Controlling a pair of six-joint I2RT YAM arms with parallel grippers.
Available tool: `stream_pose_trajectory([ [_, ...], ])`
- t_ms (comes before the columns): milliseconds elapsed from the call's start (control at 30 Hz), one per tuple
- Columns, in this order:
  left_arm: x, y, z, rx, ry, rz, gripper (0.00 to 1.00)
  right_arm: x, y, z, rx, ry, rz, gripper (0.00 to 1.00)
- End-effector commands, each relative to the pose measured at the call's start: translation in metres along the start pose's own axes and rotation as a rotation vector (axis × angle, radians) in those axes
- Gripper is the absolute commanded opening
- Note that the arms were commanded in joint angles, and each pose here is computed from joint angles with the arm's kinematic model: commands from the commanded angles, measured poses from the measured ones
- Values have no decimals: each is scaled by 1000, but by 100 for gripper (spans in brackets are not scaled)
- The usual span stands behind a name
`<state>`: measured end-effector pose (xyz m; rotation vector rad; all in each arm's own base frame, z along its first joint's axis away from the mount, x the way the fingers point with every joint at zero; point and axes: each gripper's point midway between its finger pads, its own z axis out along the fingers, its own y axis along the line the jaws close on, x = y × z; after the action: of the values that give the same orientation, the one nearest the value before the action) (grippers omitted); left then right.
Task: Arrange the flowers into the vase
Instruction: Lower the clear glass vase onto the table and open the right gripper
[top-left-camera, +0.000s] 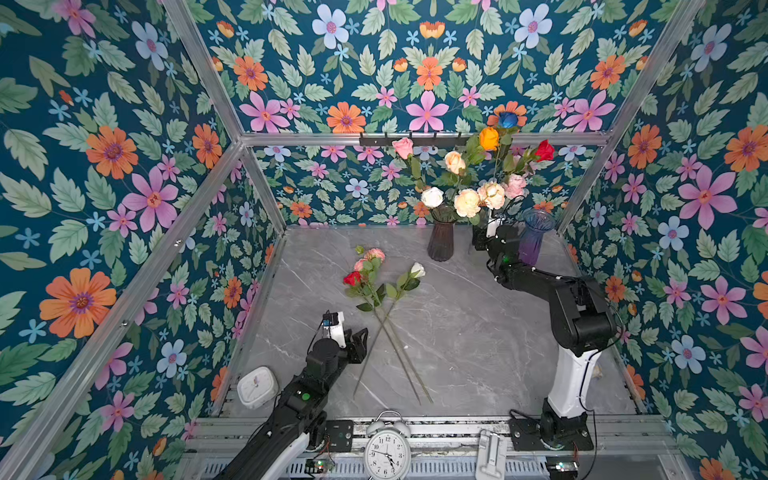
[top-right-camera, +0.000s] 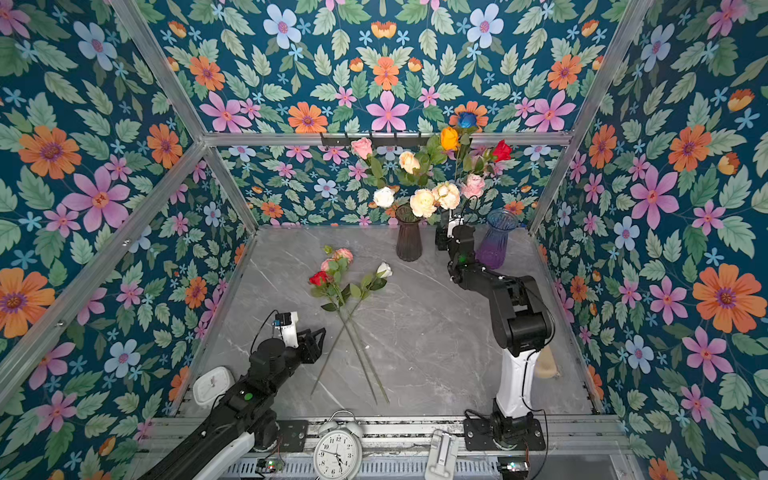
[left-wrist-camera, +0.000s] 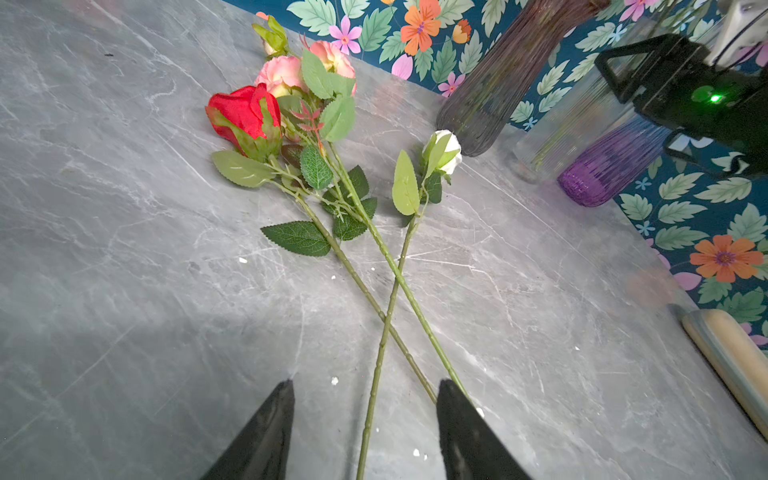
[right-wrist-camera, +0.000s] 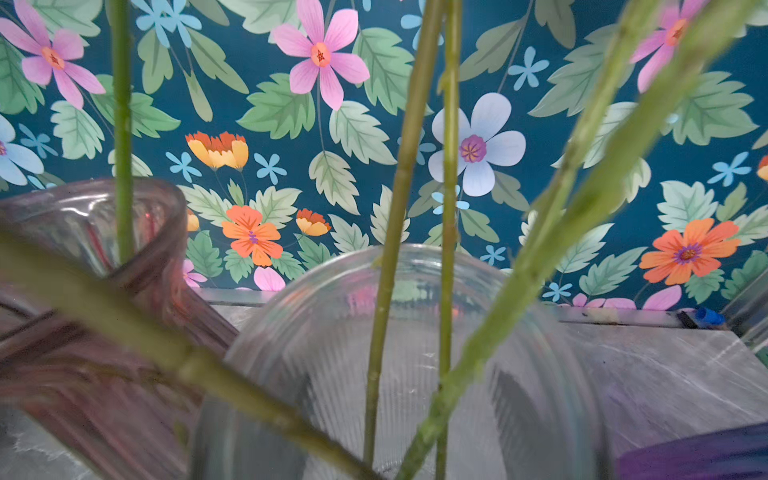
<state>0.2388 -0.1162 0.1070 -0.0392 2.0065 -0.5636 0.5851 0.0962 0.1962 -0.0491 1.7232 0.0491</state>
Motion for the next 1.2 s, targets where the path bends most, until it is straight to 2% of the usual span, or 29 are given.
stream_pose_trajectory([
  [0,-10,-5,-1,14,-31,7,58,-47,-1,1,16,-202,-5,34],
  [233,-10,-5,0,13,-29,9,58,-37,-6,7,49,-219,7,33],
  [533,-10,-8,0,27,-30,13,57,-23,-10,9,76,-207,-3,41],
  [567,-10,-8,0,28,-31,14,57,-21,-11,8,79,-205,-3,44],
  [733,-10,-9,1,32,-28,17,57,-12,-15,3,95,-199,-1,86],
  [800,-10,-10,1,33,-28,18,57,-9,-16,1,99,-191,-1,99],
  [1167,-10,-13,-1,53,-35,23,56,-20,-19,-18,97,-180,14,99],
])
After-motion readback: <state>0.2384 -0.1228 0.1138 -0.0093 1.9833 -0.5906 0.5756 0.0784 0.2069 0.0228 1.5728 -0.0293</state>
